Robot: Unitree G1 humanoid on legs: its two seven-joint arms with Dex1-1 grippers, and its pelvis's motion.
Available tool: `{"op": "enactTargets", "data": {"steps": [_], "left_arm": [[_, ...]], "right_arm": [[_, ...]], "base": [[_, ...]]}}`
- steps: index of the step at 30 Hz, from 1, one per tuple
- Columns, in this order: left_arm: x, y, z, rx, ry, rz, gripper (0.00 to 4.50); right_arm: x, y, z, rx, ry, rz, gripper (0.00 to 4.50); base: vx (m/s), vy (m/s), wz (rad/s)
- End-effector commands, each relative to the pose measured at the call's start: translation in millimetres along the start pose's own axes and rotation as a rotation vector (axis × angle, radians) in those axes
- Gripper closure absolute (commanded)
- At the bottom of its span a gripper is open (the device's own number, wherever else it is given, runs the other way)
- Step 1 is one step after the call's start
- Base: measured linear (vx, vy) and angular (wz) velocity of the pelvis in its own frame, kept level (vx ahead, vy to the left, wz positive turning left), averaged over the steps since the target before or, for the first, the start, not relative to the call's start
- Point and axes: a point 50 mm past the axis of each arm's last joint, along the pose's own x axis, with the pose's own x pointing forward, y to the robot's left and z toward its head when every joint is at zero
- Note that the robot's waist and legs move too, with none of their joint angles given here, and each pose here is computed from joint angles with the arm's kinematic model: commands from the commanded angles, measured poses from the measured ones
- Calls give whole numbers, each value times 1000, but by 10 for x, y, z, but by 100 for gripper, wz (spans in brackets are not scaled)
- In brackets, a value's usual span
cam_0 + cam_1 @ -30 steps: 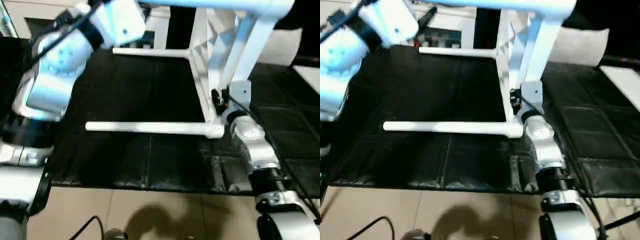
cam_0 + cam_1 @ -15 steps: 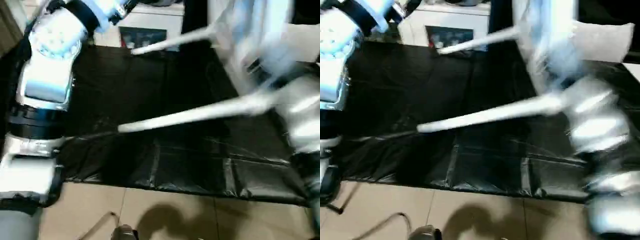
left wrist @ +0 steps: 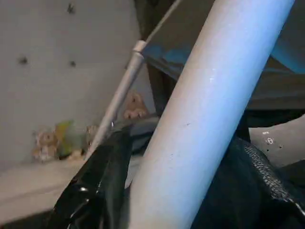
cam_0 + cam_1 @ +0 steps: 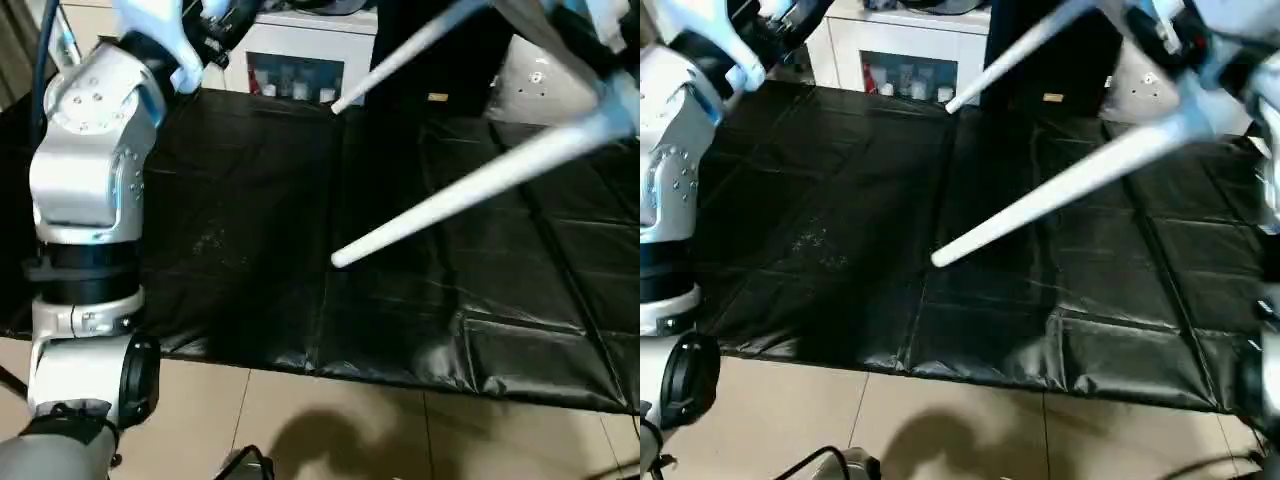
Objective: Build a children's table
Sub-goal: Flip table
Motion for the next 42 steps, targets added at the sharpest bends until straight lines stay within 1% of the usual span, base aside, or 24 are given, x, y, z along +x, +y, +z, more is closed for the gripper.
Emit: {"op": "enactTargets", "data": {"steps": [1,2,3,4,5,6,7,9,10,12,13,14,15,16,17,19,23,25,28,29,30,39,41,42], "left_arm": [[-22,14,88,-101,-55,31,188],[-34,13,76,-104,-48,33,188],[-41,13,71,-105,-46,34,192],[-49,12,67,-99,-47,28,192],[-59,12,59,-90,-48,20,195],[-64,13,56,-84,-49,15,197],[-73,10,58,-68,-60,-2,200],[-98,15,54,-53,-68,-15,203],[-114,13,51,-42,-76,-31,210],[-131,9,47,-32,-80,-46,215],[-151,18,27,-21,-73,-47,217],[-158,20,21,-19,-72,-49,221],[-197,31,-10,-7,-63,-58,223],[-211,34,-21,4,-58,-62,223],[-273,47,-65,103,-24,-92,227],[-324,61,-115,113,-4,-94,235],[-407,79,-189,108,6,-111,252],[-413,79,-193,107,4,-114,259],[-441,57,-222,162,20,-156,270],[-451,43,-235,162,22,-171,270],[-453,41,-238,161,22,-173,273],[-466,42,-270,166,31,-177,284],[-471,37,-293,168,34,-195,284],[-471,37,-293,168,34,-195,284]], "right_arm": [[4,-151,264,68,-206,-61,85],[-13,-202,405,101,-325,-98,85],[-24,-223,462,112,-373,-115,63],[-37,-213,518,128,-423,-103,63],[-56,-166,574,155,-479,-66,50],[-65,-133,591,177,-499,-40,45],[-74,-42,586,249,-515,21,37],[-77,132,476,317,-465,71,28],[-84,240,371,372,-421,79,8],[-97,334,271,421,-385,77,1],[-130,454,156,447,-348,73,0],[-142,487,126,458,-340,70,0],[-217,656,-25,518,-300,47,0],[-248,710,-76,538,-286,37,0],[-396,908,-283,600,-229,-4,0],[-532,1039,-420,650,-189,-25,0],[-739,1162,-592,706,-130,-105,0],[-755,1168,-602,713,-127,-117,0],[-846,1154,-799,763,-58,-260,0],[-888,1147,-892,752,-19,-312,0],[-896,1147,-907,749,-12,-321,0],[-761,1207,-1016,820,42,-248,0],[-620,1287,-1087,858,104,-148,0],[-620,1287,-1087,858,104,-148,0]], "base": [[0,0,0],[0,0,0],[0,0,0],[0,0,0],[0,0,0],[0,0,0],[0,0,0],[0,0,0],[0,0,0],[0,0,0],[0,0,0],[0,0,0],[0,0,0],[0,0,0],[0,0,0],[0,0,0],[0,0,0],[0,0,0],[0,0,0],[0,0,0],[0,0,0],[0,0,0],[0,0,0],[0,0,0]]}}
